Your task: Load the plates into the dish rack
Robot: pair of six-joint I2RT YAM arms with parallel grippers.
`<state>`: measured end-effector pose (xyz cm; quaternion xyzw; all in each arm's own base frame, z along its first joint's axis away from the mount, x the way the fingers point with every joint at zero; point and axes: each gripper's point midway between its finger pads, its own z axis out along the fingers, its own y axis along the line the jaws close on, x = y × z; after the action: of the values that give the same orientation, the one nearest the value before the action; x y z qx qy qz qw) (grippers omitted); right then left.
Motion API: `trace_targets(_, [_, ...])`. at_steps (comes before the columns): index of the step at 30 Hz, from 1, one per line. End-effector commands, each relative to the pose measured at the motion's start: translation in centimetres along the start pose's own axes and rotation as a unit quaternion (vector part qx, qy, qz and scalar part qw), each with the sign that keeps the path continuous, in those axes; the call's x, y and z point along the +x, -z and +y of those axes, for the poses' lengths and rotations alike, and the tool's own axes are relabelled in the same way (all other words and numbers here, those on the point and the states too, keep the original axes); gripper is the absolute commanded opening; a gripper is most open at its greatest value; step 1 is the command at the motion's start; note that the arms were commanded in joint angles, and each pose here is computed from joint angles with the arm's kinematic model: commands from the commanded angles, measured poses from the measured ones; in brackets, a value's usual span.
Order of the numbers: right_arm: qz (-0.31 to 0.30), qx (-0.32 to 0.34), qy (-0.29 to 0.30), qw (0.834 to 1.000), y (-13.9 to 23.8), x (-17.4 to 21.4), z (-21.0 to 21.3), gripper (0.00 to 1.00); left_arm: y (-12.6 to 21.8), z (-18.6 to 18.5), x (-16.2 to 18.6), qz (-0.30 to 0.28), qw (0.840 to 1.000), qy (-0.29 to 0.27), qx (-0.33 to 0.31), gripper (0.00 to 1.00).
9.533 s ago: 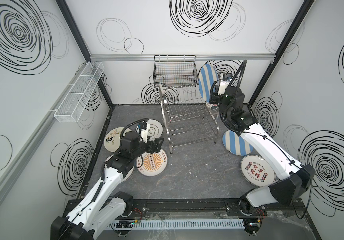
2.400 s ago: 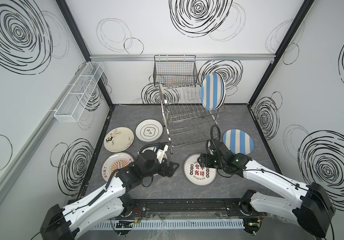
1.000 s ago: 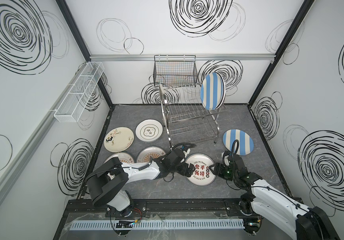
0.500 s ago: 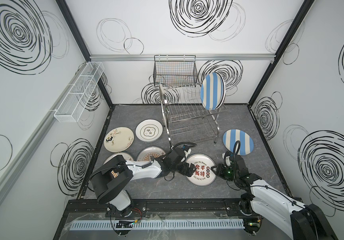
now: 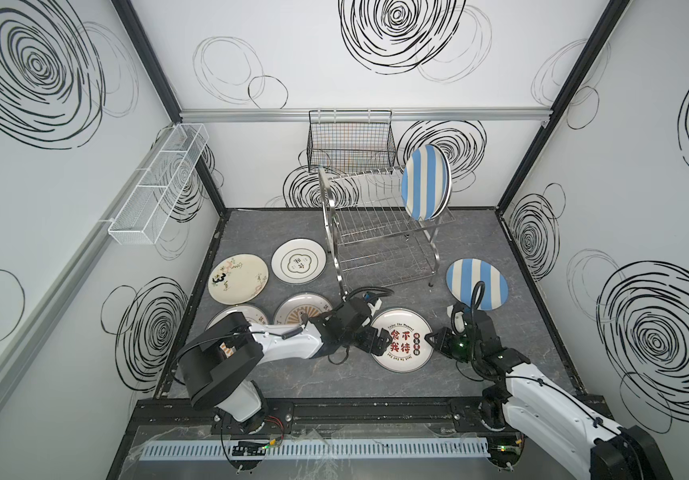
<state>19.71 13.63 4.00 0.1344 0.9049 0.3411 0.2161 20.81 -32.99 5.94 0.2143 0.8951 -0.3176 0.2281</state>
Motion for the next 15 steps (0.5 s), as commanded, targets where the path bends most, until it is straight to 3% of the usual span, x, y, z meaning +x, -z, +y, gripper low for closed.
trace_targets(1, [-0.003,0.005,0.017,1.000,0.8,-0.9,1.1,0.01,1.8,-4.1,-2.2,-0.038,0.997,-0.027,0.062,0.96])
trace_targets(7, [-0.017,0.016,0.047,0.999,2.6,-2.5,2.9,0.00,4.6,-2.2,-3.5,-0.052,0.998,-0.010,0.029,0.96])
trace_targets(15, [-0.013,-0.045,0.094,0.994,4.8,-3.4,7.5,0.00,12.3,-0.4,-7.5,-0.116,0.993,-0.016,-0.009,0.96])
